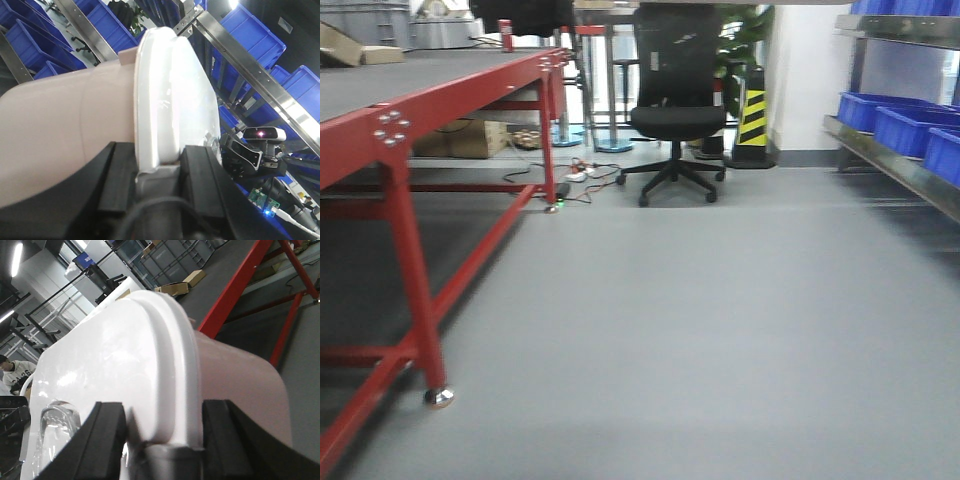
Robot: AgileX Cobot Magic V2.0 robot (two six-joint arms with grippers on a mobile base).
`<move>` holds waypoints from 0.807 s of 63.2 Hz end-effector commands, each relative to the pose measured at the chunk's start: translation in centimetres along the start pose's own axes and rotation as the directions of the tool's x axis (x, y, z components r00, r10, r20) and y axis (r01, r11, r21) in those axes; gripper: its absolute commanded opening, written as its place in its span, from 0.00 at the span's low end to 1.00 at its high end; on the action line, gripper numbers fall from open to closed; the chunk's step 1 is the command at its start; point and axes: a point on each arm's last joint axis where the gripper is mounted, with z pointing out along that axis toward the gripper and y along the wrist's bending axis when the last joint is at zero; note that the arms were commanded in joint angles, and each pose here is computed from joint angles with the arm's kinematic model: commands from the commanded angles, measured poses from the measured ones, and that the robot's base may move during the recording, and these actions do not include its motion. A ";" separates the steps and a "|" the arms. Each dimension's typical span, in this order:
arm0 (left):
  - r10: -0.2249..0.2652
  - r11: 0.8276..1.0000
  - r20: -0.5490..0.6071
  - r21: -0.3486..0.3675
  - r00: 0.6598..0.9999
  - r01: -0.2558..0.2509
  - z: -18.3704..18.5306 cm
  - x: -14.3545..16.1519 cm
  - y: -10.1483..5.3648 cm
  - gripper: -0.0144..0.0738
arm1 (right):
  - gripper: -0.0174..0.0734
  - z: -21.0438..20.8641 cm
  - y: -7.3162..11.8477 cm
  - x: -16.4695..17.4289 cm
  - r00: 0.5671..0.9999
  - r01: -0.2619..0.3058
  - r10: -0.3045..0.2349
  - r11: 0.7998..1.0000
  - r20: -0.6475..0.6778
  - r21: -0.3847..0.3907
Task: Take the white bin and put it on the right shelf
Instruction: 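Drive away from the table carrying the bin in both grippers, then turn and drive toward the metal shelf with blue crates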
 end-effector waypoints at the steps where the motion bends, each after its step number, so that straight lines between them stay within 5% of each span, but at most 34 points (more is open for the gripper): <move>1: 0.076 0.947 -0.115 0.320 0.990 -0.036 0.2 1.1 -6.5 0.03 | 0.26 -0.9 6.2 1.3 0.988 -0.001 -0.054 0.934 -0.143 -0.358; 51: 0.076 0.947 -0.115 0.320 0.990 -0.036 0.2 1.1 -6.5 0.03 | 0.26 -0.9 6.2 1.3 0.988 -0.001 -0.054 0.934 -0.143 -0.358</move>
